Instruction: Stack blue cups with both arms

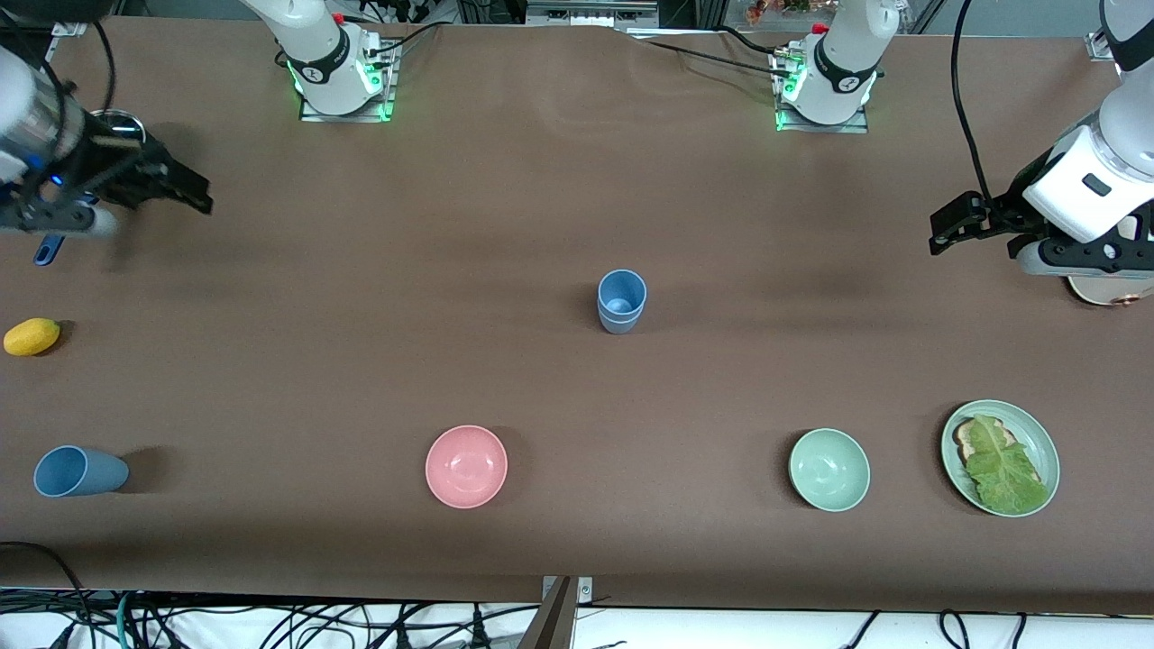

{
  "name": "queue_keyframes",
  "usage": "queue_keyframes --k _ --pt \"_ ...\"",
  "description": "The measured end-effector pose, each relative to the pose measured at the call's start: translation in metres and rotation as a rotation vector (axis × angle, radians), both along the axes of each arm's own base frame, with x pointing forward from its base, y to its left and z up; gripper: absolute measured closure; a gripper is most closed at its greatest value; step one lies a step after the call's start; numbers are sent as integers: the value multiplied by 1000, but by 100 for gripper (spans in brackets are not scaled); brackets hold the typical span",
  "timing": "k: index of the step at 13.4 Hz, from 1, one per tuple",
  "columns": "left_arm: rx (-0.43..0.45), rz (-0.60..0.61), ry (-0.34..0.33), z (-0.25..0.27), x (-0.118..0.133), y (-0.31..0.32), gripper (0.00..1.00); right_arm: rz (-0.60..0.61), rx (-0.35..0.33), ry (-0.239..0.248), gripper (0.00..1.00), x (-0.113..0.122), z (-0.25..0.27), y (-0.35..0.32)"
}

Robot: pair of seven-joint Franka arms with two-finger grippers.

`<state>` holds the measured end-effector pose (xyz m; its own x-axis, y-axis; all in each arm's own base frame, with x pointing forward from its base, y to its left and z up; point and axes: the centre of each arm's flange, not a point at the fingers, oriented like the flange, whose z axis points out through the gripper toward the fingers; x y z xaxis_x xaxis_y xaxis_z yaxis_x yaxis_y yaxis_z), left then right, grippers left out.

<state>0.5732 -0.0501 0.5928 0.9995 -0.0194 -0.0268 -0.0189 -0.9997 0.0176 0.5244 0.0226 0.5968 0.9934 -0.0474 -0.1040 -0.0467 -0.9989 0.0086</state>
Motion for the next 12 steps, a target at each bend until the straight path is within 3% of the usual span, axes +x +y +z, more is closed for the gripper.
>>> queue_keyframes --k 8,12 --pt "0 0 1 0 0 0 0 -27 -5 -22 0 4 0 -27" --pt "0 2 1 0 0 1 0 -22 -5 -8 0 10 -10 -24"
